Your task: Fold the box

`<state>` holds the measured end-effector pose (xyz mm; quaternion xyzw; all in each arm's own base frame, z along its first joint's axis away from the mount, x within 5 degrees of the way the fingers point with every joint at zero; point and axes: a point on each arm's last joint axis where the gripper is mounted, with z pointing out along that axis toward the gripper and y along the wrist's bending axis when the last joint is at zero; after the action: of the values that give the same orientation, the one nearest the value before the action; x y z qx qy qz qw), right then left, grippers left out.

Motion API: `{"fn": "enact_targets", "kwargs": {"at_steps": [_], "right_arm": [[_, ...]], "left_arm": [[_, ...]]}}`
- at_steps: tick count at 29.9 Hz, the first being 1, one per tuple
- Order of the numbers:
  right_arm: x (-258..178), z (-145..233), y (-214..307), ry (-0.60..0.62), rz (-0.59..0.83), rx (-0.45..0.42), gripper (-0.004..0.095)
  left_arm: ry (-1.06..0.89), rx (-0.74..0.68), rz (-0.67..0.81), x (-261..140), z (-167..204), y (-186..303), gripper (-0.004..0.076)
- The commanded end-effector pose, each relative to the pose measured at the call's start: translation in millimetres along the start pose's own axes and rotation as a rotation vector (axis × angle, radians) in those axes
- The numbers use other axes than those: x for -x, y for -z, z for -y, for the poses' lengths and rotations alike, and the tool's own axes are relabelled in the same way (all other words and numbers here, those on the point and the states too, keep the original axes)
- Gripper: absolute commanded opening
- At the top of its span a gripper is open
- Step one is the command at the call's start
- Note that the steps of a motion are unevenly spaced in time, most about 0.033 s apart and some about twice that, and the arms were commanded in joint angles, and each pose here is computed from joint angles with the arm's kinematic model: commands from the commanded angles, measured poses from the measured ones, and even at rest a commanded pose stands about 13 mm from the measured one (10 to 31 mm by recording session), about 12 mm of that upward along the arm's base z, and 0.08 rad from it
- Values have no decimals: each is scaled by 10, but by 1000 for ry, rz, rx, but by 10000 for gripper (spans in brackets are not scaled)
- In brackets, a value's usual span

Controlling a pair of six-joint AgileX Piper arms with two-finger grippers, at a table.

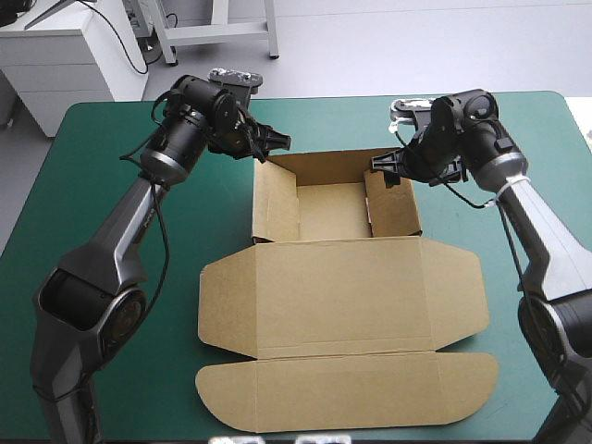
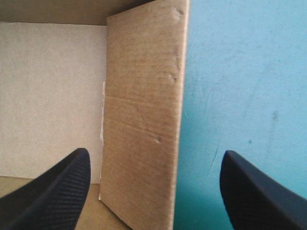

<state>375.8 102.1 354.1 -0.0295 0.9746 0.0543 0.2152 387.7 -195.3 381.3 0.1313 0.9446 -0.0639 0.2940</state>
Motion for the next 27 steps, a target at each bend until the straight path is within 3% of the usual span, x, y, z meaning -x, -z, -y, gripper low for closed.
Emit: {"fn": "enact_targets", "kwargs": {"at_steps": [1,3,4,15,22,27], "right_arm": [[12,116,426,-29,86,10,692],[3,131,489,-30,100,12,691],[-4,132,504,-30,102,12,691],[-198,160,91,-13,-1,10,691],[-346,140,-192,-6,-53,50,678],[-429,121,-327,4,-72,88,562]], "left_arm": [[13,-53,95,20,6,655,206],[15,-87,123,2,15,833,41],[4,-94,141,-9,15,931,-3],[-42,-39,308,-349,-105,1895,-8],[-66,8,236,-878,-253,1886,-8],[6,-14,277,-1379,-350,1783,-8]]}}
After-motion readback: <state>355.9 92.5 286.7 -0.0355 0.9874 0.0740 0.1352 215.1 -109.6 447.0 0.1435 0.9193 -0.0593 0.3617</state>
